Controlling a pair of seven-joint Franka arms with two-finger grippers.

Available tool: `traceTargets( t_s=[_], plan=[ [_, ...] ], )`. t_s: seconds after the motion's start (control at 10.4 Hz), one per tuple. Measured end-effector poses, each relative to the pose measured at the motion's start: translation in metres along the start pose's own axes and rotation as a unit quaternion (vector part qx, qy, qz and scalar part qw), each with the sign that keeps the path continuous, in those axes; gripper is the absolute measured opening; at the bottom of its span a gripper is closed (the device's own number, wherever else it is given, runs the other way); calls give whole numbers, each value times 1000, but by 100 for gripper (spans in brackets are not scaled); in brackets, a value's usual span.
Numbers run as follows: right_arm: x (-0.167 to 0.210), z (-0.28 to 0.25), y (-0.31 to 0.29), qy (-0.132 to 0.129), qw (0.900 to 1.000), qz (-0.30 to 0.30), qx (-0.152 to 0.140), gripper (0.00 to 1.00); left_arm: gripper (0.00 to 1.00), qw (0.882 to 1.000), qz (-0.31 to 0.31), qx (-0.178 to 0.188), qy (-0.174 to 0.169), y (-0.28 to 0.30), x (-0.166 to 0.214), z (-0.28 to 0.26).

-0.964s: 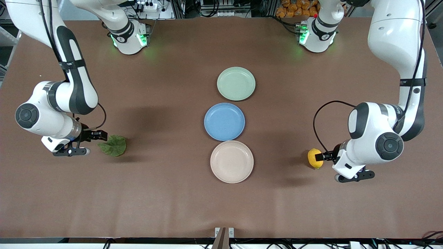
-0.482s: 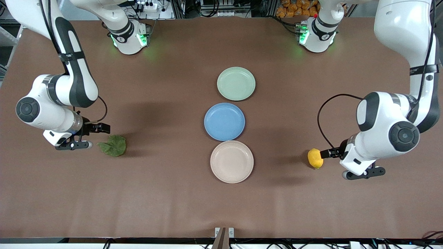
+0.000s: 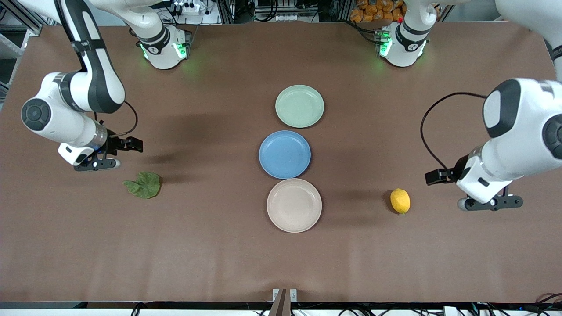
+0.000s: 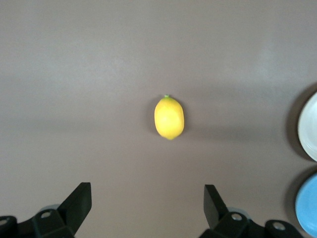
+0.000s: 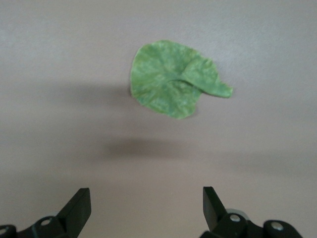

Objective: Pick lemon and lettuce from plates

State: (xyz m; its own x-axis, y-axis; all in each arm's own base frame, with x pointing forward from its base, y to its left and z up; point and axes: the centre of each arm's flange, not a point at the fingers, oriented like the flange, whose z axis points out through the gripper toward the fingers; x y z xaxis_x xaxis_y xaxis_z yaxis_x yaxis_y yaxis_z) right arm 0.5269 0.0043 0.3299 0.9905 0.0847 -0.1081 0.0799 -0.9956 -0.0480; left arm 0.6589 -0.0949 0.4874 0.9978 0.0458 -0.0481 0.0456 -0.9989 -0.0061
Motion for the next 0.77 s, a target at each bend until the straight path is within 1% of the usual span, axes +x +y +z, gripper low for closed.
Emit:
traceTargets(
  t_s=[0.19,0.39,0.58,0.77],
  plan=[
    [-5,-16,-10,14,1000,20,-2,100,100,1000,5,-1,4,2,-20,-36],
    [2,-52,0,37,999,37,-1,100,100,1000,10,-4,12,4,-40,-69],
    [10,-118,12,48,998,47,1,100,100,1000,11,-5,19,3,-60,-100],
    [13,-182,17,78,996,51,1,100,100,1000,11,-5,19,1,-78,-122]
  ],
)
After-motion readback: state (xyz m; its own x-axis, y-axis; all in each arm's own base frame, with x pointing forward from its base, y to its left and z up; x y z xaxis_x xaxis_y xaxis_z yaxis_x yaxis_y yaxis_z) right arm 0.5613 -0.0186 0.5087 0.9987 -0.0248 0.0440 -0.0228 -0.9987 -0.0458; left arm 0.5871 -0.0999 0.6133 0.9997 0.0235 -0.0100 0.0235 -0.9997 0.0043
